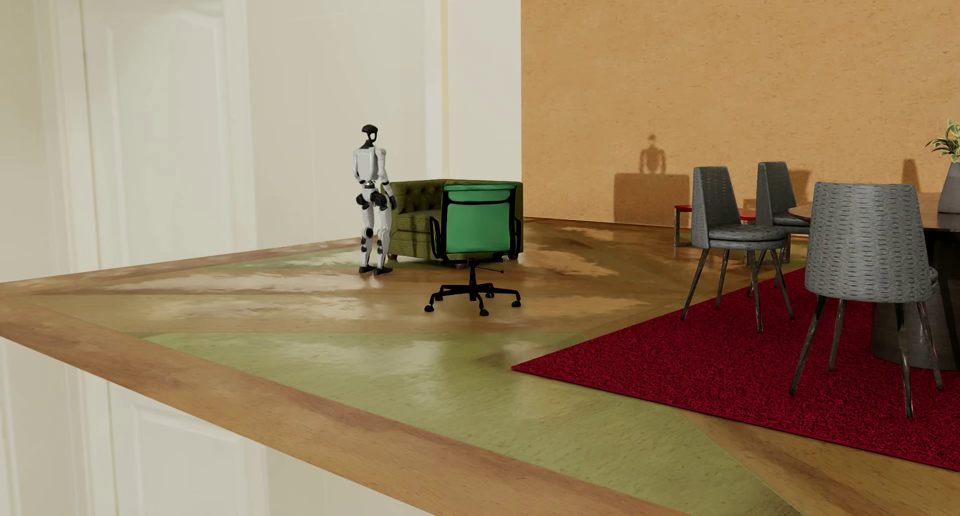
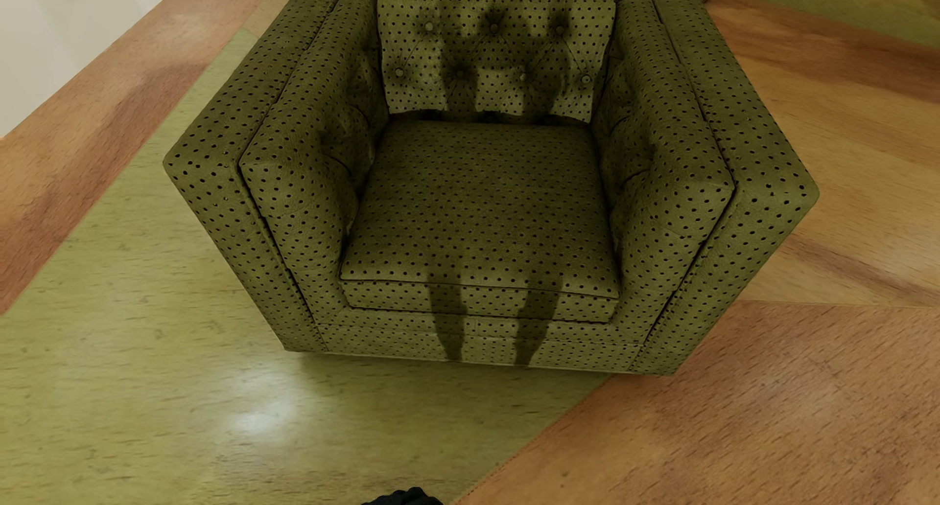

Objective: Head to the armchair

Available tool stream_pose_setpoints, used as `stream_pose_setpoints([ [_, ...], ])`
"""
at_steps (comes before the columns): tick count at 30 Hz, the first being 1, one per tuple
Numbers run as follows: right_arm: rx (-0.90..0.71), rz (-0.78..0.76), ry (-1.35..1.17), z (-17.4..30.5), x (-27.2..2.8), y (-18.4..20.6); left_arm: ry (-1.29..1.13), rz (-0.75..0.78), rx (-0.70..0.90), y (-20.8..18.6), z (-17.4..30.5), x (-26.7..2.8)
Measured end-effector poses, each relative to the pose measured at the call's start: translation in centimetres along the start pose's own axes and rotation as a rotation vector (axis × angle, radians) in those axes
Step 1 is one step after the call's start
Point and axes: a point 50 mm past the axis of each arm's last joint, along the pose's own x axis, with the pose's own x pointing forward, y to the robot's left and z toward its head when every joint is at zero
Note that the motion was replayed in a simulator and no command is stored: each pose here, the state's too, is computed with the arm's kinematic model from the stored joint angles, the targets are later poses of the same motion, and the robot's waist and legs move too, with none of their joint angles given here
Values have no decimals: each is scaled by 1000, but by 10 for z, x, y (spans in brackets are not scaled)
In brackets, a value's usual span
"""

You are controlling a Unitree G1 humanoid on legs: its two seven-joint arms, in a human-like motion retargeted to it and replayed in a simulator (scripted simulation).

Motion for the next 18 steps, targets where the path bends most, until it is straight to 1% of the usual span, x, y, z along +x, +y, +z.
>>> stream_pose_setpoints([
  [2,-19,8,-8,-3,-1,2,-17,-68,105,-7,-2,0],
  [3,-51,-8,-17,-2,-2,0,-15,-80,123,-8,-5,0],
  [6,-79,-49,-5,-2,-1,0,40,-61,104,-8,-19,-2],
  [12,-74,-62,37,1,1,6,144,-88,112,-11,-47,-8],
  [18,-129,-33,28,0,3,2,163,-73,87,-11,-52,-10],
])
